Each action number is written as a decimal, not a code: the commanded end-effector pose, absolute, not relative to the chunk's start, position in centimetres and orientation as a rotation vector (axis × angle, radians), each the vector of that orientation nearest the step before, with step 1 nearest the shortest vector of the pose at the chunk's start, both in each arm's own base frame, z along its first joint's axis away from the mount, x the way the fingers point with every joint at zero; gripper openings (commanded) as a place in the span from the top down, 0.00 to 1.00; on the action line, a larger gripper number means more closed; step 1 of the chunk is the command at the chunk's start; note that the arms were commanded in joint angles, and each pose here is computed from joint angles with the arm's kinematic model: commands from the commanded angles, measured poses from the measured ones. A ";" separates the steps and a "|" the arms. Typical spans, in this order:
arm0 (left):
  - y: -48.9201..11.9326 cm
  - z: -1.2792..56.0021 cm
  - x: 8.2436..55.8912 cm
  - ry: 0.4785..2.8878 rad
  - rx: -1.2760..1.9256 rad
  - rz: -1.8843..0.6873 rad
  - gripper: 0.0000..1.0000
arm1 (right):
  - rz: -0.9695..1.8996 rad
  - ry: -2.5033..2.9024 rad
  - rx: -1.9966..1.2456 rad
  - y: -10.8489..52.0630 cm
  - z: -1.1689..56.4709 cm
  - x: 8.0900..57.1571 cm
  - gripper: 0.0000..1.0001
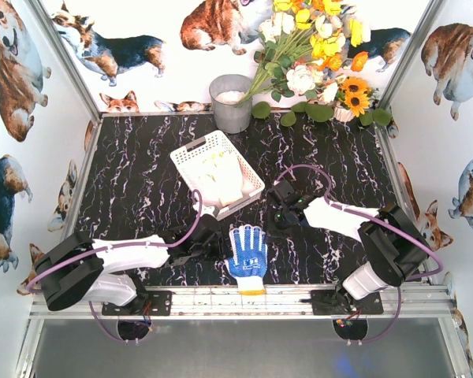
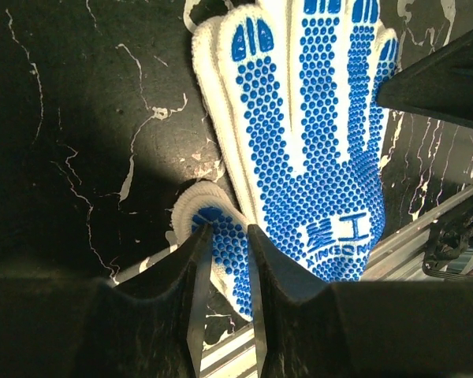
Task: Put the gloves into the storage basket
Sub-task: Pair the glove with the glove.
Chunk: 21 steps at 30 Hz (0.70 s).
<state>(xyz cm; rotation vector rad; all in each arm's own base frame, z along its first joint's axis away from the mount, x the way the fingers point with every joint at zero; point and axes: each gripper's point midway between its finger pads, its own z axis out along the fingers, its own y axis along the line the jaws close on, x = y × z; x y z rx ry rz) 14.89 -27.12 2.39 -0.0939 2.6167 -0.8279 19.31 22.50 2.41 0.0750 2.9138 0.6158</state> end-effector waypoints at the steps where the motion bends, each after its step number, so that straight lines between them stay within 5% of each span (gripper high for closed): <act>1: -26.4 1.1 15.1 2.618 -0.074 -0.775 0.81 | 0.710 2.800 0.034 24.5 4.7 22.0 1.00; 12: -25.8 0.7 15.1 2.626 -0.054 -0.732 0.79 | 0.673 2.823 0.018 24.3 3.6 22.0 0.99; 21: -26.5 5.8 16.7 2.542 0.090 -0.698 0.64 | 0.704 2.779 -0.005 23.6 7.0 21.0 0.62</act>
